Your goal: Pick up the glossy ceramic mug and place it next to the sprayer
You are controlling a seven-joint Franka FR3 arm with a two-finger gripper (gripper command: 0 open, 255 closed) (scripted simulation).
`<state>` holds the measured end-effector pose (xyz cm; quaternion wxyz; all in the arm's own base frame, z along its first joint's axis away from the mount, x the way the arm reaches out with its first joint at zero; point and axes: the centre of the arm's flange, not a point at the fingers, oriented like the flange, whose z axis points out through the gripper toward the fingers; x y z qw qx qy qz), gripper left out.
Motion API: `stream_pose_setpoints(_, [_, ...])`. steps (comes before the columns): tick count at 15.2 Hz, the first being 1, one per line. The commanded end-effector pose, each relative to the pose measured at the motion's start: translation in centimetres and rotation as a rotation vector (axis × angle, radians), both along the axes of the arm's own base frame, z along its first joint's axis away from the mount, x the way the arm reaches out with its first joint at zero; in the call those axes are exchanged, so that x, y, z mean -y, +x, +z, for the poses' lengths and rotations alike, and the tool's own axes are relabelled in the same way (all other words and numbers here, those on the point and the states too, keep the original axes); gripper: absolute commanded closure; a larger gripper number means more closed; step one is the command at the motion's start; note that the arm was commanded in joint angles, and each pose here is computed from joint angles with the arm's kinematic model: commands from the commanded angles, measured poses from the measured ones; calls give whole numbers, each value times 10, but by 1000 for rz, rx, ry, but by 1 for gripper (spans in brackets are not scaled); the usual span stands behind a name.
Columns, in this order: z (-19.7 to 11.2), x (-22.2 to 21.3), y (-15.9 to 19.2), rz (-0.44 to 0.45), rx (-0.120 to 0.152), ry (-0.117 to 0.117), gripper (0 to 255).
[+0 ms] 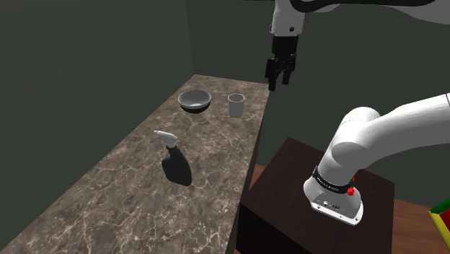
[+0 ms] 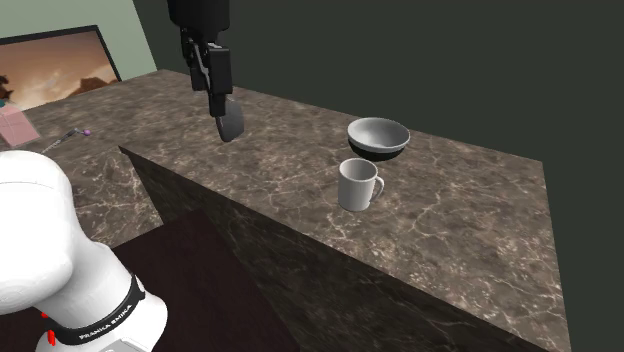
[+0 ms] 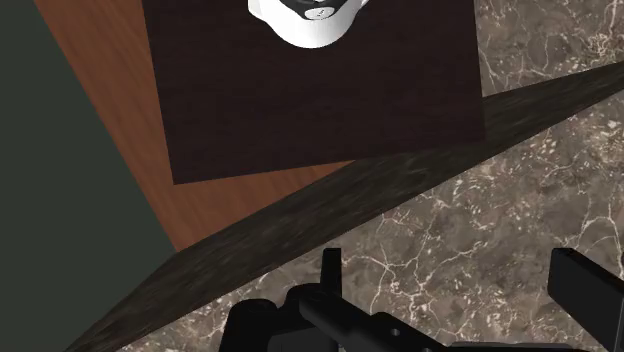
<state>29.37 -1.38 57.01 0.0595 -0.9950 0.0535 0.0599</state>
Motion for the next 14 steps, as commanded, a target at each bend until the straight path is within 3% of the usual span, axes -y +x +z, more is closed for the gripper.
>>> stream_pose_setpoints(1, [0,0,0,0,0,0,0])
stream_pose_setpoints(14, [-93,23,136,-1,13,-99,0])
